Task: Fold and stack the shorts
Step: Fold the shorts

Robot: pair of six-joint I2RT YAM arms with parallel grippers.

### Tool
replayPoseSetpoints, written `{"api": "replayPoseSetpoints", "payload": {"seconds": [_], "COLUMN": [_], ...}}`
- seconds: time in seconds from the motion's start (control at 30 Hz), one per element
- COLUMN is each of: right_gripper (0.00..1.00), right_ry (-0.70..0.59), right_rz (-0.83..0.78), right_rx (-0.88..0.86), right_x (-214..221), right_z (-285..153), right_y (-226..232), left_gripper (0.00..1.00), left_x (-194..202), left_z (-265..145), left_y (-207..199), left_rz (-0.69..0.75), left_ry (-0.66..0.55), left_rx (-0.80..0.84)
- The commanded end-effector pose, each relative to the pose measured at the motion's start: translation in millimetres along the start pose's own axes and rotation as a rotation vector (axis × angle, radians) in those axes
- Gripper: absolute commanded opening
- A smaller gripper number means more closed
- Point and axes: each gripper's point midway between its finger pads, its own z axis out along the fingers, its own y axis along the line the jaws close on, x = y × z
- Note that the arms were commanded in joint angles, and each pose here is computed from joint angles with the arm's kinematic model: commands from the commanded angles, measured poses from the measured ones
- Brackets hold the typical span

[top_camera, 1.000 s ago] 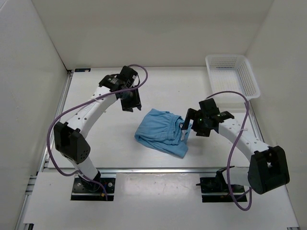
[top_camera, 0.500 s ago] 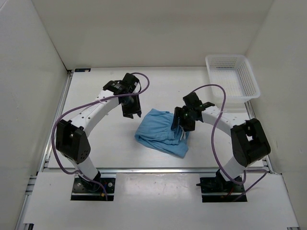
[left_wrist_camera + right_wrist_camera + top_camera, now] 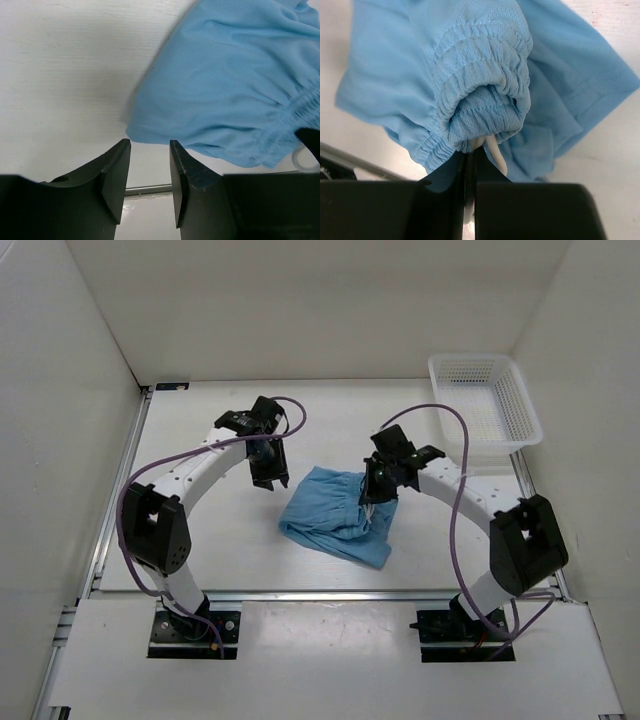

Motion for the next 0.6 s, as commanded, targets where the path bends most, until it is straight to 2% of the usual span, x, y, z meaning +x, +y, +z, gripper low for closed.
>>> {"api": "replayPoseSetpoints", "payload": {"seconds": [0.0,0.07,0.23,0.3,0.5,0.53,0.57], "right_gripper": [0.01,0.01,0.01,0.01,0.01,0.23,0.53], "right_ry": [-0.096,-0.106,-0.094,-0.056,-0.067,-0.062,-0.078], "right_rz": [-0.062,-0.062,-0.027,-0.008,0.133,0.156,0.188], "right_rx": [-0.041,-0.034,0.016,0.068,0.277,0.322,0.363], "right_x": [-14.4,-7.1,23.6,40.5,69.2,79.0,80.5], "right_z": [-53.9,-75.1,-95.7,-86.6,-68.2,-64.1,-62.4], "right_y": [22.6,20.1,-1.6,-18.6,-71.8,-84.6,-93.1], "left_gripper": [0.48,0.48,0.48,0.48,0.48,0.48,0.48], "left_x": [-15.0,-20.3,-21.1,-22.5,-15.4,-14.8,-14.0], "left_z": [-23.0,-30.9,-36.5,-36.0,-19.1,-18.8,-14.6], "left_y": [4.9,6.2,1.4,-1.0,-5.7,-10.0,-9.4], "left_rz": [0.005,0.008,0.018,0.028,0.038,0.048,0.048], "left_ry": [-0.059,-0.075,-0.072,-0.069,-0.018,-0.023,-0.013], "left_rx": [0.022,0.028,0.05,0.059,0.06,0.067,0.061]}}
